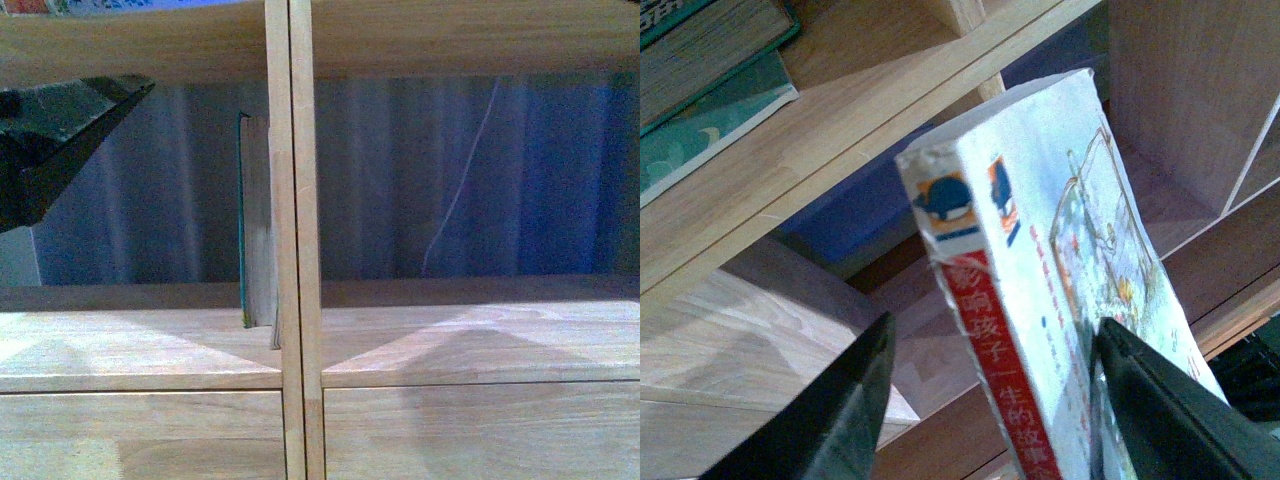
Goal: Organize books on shelf
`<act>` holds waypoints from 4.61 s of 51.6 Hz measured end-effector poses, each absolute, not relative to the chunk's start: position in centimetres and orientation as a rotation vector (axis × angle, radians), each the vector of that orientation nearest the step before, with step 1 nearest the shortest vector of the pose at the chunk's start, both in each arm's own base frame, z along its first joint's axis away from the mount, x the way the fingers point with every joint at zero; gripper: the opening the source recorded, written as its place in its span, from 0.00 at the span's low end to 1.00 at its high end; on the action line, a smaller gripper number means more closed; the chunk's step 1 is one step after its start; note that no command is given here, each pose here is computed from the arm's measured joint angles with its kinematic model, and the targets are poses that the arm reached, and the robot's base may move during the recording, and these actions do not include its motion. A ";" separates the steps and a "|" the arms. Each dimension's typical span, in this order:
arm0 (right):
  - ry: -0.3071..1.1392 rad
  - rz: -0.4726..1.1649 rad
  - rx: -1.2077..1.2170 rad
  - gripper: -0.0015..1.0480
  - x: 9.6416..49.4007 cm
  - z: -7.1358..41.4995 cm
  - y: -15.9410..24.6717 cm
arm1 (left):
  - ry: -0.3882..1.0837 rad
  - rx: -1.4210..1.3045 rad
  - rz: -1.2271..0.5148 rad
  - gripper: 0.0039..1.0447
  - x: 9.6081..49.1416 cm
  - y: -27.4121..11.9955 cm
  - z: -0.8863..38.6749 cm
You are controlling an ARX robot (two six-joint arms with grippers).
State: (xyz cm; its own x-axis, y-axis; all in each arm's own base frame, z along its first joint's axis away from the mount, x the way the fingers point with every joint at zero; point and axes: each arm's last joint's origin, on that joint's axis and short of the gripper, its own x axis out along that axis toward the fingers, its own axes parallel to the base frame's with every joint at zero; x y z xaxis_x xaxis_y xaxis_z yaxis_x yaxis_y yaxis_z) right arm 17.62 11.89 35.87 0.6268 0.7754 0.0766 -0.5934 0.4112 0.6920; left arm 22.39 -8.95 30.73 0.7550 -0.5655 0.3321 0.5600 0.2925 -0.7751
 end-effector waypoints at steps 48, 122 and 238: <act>0.178 0.743 0.728 0.51 19.4 35.6 9.5 | -0.011 -0.980 -0.647 0.06 22.1 -7.2 32.4; 0.010 0.002 0.010 0.03 16.6 21.9 0.0 | -0.228 0.064 -0.291 0.06 38.5 1.3 30.6; -0.009 -0.001 0.004 0.37 9.7 16.8 0.0 | -0.184 0.019 -0.093 0.93 23.2 -2.5 32.7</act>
State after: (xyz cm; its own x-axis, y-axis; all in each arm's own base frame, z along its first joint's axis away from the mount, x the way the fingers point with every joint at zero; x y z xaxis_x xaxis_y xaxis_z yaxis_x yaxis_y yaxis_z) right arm 9.72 -0.01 16.78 1.0000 -0.0008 0.0090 0.0007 1.0000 0.0040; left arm 23.18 -2.51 32.70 0.9788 -0.0942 0.1819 0.0906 0.9955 0.0277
